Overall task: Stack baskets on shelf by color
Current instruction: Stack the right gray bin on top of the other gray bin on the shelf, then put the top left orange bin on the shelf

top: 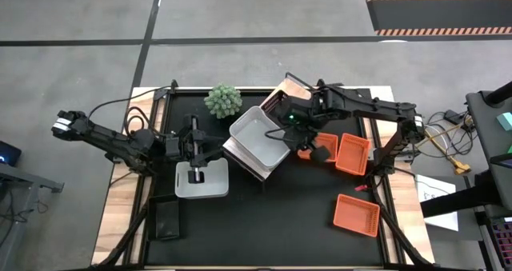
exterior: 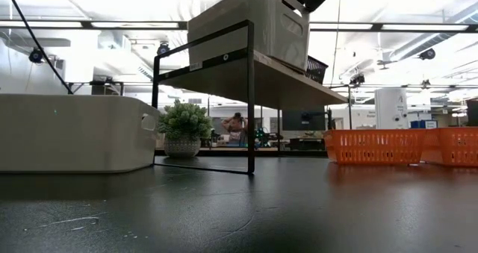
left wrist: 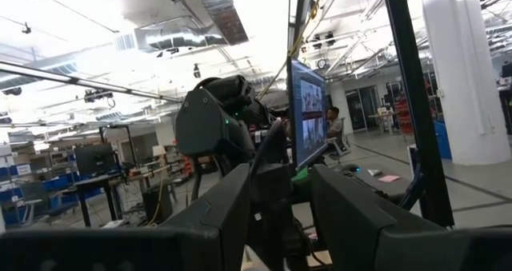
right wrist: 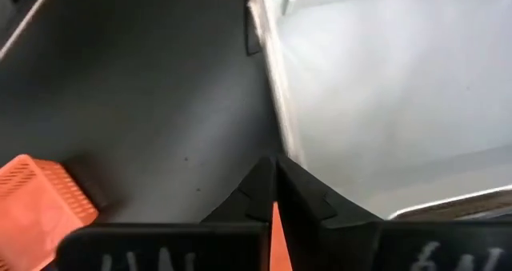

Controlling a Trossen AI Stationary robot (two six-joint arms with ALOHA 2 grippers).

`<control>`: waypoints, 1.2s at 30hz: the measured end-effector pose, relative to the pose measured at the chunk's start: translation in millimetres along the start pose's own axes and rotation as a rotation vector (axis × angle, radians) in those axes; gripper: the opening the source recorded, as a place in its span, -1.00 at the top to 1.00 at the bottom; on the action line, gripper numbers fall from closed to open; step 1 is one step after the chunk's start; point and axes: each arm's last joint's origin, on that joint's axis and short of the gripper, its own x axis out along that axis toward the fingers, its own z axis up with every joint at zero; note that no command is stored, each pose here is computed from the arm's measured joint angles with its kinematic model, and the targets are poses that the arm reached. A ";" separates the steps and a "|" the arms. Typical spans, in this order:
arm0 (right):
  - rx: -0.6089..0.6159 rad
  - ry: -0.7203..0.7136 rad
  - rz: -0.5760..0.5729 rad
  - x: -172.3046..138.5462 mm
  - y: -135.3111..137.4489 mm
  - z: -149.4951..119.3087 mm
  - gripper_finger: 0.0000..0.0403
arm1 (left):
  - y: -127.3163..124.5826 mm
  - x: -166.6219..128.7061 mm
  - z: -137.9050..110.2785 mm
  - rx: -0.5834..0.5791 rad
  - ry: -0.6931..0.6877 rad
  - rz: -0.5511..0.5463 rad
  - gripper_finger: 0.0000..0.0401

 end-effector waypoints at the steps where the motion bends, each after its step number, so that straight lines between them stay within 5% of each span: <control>1: -0.005 -0.004 -0.004 0.5 -0.7 0.3 0.96 | 0.0 0.0 0.0 0.000 0.000 0.000 0.40; 19: 0.035 0.002 -0.049 -4.3 2.1 1.2 0.96 | 0.0 0.0 -0.2 0.017 0.001 0.000 0.40; 29: 0.230 -0.050 -0.022 -30.2 41.4 -2.3 0.96 | -0.7 0.4 -1.7 0.022 0.011 -0.004 0.40; 36: 0.327 -0.116 -0.048 -20.4 73.4 -8.1 0.96 | -0.8 0.6 -1.6 0.021 0.009 -0.003 0.40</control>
